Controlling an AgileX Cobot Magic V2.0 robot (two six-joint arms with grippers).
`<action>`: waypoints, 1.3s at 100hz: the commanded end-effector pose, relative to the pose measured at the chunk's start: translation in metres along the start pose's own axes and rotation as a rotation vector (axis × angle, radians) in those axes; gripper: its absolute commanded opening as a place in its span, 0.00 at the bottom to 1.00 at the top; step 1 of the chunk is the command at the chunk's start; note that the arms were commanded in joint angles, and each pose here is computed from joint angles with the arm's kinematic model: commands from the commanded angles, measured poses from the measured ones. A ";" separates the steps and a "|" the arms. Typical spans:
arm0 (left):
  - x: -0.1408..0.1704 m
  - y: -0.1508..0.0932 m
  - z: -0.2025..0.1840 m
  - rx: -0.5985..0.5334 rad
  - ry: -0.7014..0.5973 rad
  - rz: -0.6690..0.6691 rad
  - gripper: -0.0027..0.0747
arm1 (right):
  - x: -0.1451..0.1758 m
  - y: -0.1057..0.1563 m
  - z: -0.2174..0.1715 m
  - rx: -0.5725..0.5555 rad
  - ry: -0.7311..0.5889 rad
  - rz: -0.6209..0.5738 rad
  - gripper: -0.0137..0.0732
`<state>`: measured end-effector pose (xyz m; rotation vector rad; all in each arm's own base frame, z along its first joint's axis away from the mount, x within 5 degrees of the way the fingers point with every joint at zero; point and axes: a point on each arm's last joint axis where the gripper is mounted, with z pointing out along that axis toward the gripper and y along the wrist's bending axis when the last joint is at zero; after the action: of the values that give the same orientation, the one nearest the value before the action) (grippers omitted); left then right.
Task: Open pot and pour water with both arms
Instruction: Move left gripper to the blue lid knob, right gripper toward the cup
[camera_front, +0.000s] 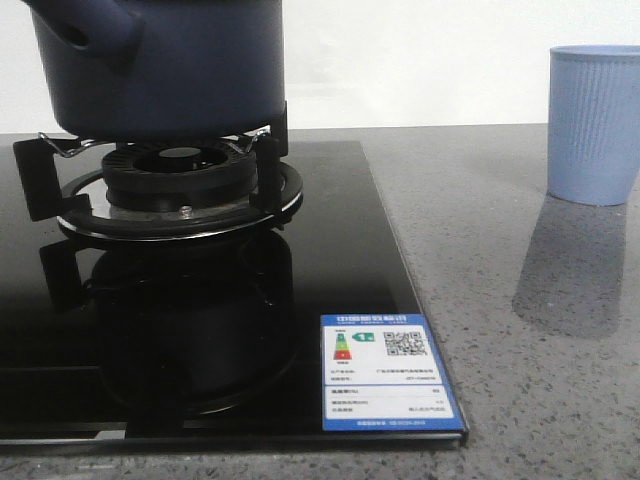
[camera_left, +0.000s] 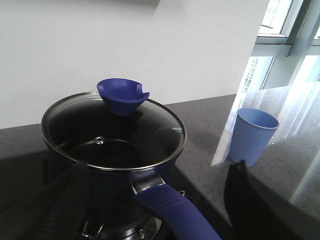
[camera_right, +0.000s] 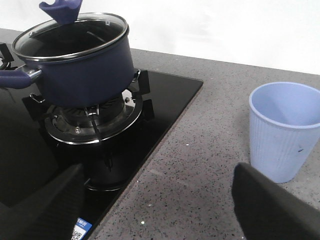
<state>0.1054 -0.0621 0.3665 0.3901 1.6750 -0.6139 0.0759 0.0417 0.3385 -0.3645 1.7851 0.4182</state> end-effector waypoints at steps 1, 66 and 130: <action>-0.015 0.003 0.009 -0.005 -0.070 -0.024 0.68 | -0.016 -0.001 -0.002 0.020 -0.094 0.006 0.81; -0.038 0.040 0.115 0.016 0.035 0.032 0.80 | -0.015 0.000 -0.001 0.009 -0.081 0.013 0.81; -0.033 0.053 0.171 0.094 0.112 0.121 0.80 | -0.015 0.000 -0.001 0.007 -0.087 0.023 0.81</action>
<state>0.2834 -0.1140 0.3490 0.5860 1.8020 -0.5710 0.0755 0.0426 0.3389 -0.3558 1.7838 0.4418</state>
